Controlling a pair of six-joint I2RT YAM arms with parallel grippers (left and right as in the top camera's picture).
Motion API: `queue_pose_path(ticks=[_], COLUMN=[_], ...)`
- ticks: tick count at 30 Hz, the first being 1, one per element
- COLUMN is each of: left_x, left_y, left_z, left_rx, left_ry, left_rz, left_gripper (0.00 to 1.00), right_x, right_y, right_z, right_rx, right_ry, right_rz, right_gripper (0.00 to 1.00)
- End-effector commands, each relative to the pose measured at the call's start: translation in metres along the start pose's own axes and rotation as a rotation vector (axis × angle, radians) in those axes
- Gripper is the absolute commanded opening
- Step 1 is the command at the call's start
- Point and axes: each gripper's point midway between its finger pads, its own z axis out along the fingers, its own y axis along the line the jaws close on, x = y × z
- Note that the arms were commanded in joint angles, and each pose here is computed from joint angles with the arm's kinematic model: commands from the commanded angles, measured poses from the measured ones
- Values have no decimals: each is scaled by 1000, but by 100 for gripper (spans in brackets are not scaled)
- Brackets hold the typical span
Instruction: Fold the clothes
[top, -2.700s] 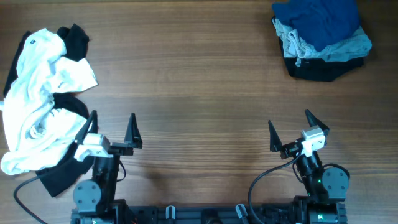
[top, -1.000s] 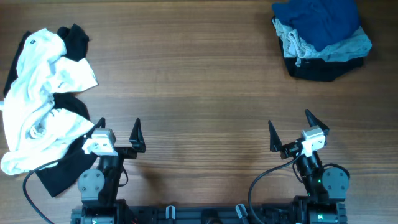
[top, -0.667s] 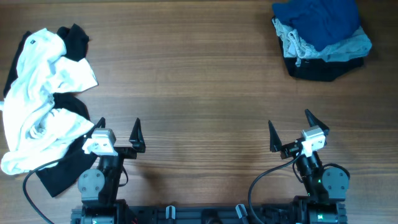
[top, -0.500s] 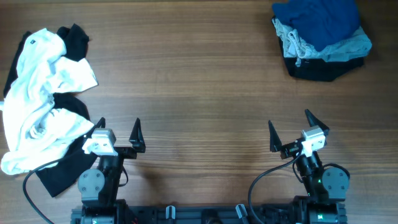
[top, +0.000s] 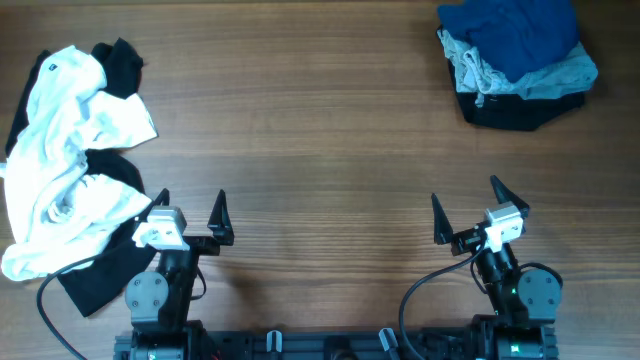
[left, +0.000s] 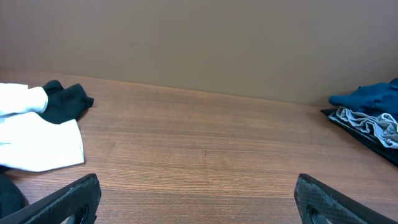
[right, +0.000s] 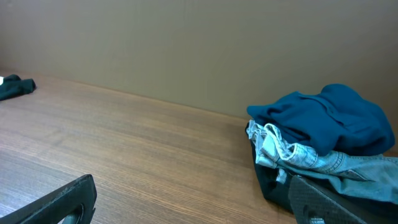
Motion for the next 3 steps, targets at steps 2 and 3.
queue_pose_path(ticks=[2, 3], left_x=[2, 2], left_y=[0, 0], left_z=[0, 0], left_rx=[-1, -1], left_ry=[3, 3], left_rz=[-2, -2], left_gripper=[100, 100], right_x=[-2, -2], right_y=[0, 0], right_z=[0, 0], right_rx=[1, 1], right_ry=[-9, -9], right_rz=[8, 8], right_gripper=[100, 100])
